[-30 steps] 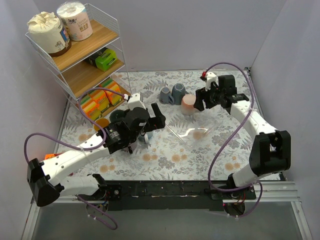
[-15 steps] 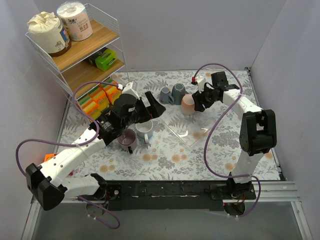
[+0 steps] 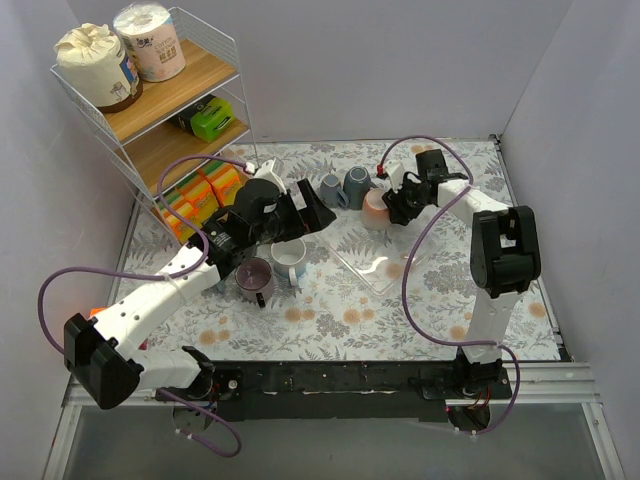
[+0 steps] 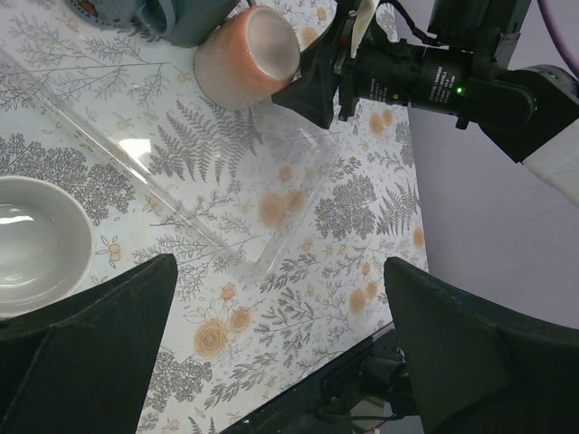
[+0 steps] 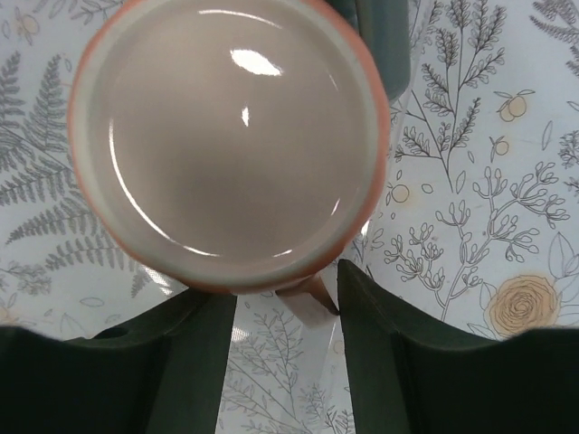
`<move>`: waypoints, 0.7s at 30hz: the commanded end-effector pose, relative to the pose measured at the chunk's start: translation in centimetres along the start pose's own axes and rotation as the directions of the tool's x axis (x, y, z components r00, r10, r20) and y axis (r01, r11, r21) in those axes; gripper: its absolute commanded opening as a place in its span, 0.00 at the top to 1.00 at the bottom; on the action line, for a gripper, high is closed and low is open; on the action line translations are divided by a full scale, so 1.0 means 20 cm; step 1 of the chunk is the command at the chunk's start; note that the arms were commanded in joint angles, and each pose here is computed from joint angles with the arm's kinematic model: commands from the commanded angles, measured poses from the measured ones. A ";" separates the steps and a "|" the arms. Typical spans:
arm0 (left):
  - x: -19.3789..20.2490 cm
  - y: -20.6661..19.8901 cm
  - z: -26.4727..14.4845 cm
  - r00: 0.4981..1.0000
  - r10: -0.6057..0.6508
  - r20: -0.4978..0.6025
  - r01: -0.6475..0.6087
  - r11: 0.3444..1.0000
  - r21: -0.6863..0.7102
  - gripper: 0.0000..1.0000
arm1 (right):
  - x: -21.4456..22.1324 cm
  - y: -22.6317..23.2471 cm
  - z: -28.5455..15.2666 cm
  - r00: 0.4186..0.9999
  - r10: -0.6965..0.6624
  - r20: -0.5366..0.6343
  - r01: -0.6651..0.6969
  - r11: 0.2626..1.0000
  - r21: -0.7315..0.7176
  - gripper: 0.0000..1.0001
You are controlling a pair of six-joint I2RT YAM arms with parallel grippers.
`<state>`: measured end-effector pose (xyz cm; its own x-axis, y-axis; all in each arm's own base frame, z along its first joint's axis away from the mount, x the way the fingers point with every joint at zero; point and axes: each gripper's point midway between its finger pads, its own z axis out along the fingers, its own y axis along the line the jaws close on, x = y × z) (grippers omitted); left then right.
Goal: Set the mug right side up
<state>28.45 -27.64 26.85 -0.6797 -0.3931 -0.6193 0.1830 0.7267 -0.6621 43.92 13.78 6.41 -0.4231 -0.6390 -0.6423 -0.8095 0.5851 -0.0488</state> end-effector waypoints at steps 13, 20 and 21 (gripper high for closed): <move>-0.05 0.03 -0.04 1.000 0.026 0.014 -0.026 1.000 -0.005 0.02 | -0.09 -0.03 -0.02 0.994 -0.092 0.054 0.085 0.988 0.126 0.59; -0.05 0.04 -0.05 0.999 0.034 0.016 -0.034 0.999 -0.009 0.02 | -0.15 -0.03 -0.03 0.992 -0.109 0.063 0.100 0.986 0.133 0.49; -0.05 0.05 -0.05 0.999 0.035 0.018 -0.035 0.999 -0.011 0.02 | -0.15 -0.03 -0.04 0.992 -0.107 0.062 0.098 0.986 0.132 0.50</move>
<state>29.03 -26.75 26.50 -0.6771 -0.3815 -0.6293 0.1760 0.7464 -0.6418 43.92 14.20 5.58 -0.3718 -0.6801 -0.6318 -0.7983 0.5816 -0.1563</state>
